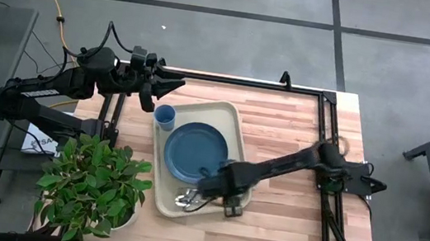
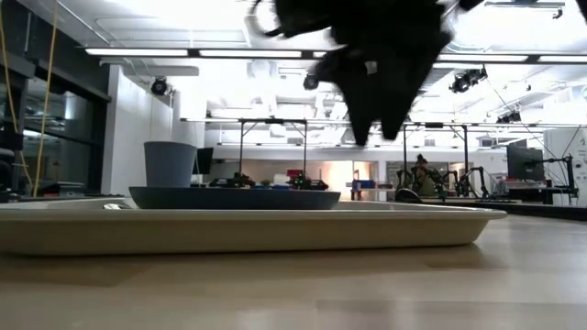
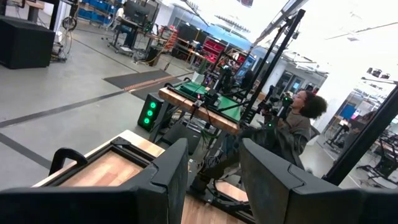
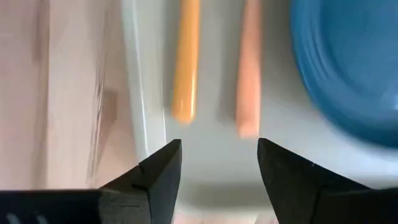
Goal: Pick and place plate/cup/fork/spoon on tray
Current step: Return to Home Position
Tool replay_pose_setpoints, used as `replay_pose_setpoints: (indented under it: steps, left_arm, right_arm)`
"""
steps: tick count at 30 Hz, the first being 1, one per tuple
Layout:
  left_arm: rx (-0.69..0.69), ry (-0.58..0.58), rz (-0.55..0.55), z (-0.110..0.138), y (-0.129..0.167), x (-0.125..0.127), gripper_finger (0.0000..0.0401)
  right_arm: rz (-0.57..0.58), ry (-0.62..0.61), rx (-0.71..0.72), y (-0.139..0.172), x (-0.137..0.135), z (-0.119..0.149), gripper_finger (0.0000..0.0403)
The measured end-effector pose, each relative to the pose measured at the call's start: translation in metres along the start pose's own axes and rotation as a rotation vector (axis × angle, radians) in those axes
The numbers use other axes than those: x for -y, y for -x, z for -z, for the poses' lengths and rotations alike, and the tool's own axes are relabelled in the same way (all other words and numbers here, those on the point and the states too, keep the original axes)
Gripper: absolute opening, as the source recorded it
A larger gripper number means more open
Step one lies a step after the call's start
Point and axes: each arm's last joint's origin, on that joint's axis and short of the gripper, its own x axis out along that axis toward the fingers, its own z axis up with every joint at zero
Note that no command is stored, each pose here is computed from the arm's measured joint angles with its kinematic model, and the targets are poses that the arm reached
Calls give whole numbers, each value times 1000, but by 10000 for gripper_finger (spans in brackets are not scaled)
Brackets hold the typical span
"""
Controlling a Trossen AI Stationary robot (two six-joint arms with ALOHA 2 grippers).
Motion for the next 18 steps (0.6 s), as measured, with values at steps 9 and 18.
replay_pose_setpoints:
  steps: [9, 18]
  left_arm:
    - [0, 0, 0, 0, 0, 0, 129]
    - [-4, -1, -2, 0, 0, 0, 129]
  right_arm:
    - [-45, -519, 298, 26, -8, 148, 204]
    - [-154, -869, 1213, 59, 17, 220, 204]
